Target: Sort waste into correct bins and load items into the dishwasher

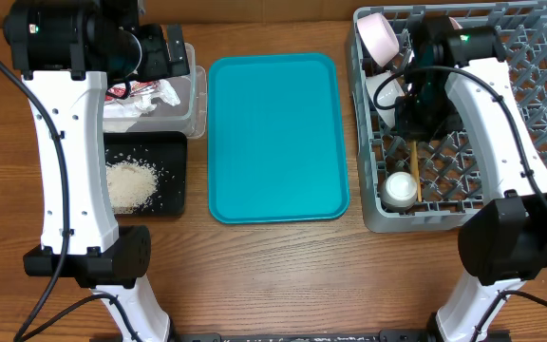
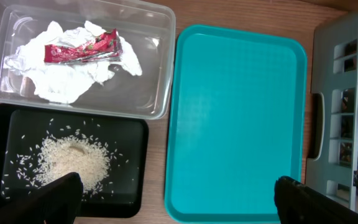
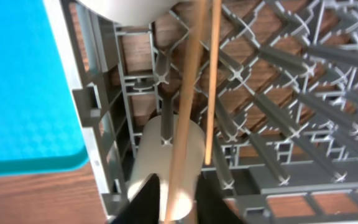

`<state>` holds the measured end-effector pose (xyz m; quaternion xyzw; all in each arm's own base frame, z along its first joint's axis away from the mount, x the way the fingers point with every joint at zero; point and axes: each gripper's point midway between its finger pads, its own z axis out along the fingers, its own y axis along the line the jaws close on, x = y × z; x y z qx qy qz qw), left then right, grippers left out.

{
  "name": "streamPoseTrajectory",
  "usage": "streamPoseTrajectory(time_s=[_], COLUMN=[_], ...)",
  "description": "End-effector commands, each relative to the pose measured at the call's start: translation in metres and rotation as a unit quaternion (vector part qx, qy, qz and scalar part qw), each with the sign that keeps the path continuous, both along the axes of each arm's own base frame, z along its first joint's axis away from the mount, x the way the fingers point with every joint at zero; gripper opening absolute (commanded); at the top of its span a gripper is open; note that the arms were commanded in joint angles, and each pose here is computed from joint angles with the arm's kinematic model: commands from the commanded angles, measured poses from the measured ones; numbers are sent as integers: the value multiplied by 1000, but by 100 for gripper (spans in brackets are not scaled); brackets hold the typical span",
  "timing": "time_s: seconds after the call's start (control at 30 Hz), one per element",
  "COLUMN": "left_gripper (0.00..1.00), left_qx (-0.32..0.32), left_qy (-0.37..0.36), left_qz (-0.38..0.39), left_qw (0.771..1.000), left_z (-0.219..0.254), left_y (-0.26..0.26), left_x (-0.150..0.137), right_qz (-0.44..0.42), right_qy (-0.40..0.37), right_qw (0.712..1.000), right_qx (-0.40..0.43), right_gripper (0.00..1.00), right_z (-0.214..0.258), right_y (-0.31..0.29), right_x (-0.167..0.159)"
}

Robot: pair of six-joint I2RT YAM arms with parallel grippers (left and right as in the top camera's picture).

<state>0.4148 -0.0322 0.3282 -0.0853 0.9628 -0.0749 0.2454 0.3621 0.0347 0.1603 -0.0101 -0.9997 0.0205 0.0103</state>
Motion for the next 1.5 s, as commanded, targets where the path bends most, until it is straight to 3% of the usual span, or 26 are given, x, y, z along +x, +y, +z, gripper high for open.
streamPoseTrajectory(time_s=[0.0, 0.37, 0.5, 0.63, 0.73, 0.77, 0.8, 1.03, 1.17, 1.47], left_gripper=[100, 100, 100, 100, 100, 100, 100, 100, 100, 100], left_qx=[1, 1, 1, 1, 1, 1, 1, 1, 1, 1], left_qy=[6, 6, 6, 6, 6, 6, 6, 6, 6, 6], left_qz=[4, 5, 5, 4, 4, 4, 4, 4, 4, 4], left_qw=[1000, 1000, 1000, 1000, 1000, 1000, 1000, 1000, 1000, 1000], left_z=[-5, -5, -5, -5, -5, -5, -5, -5, -5, -5], left_y=[0, 0, 1, 0, 0, 0, 0, 0, 0, 0], left_x=[2, 3, 3, 3, 3, 3, 3, 3, 3, 3], right_qz=[-9, -20, 3, 23, 29, 34, 40, 6, -13, 4], right_qy=[-21, -44, -82, -137, -201, -225, -245, -310, -277, -345], right_qw=[1000, 998, 993, 984, 972, 966, 960, 909, 933, 927], right_qx=[4, 37, 90, 108, 117, 121, 130, 280, 230, 151], right_gripper=[26, 27, 27, 35, 51, 82, 100, 100, 100, 100], right_z=[15, 24, 48, 89, 133, 150, 164, 237, 223, 238], right_y=[-8, -10, 10, 23, 31, 34, 37, 72, 53, 24], right_x=[-2, 3, 3, -4, -14, -20, -26, -73, -107, -117])
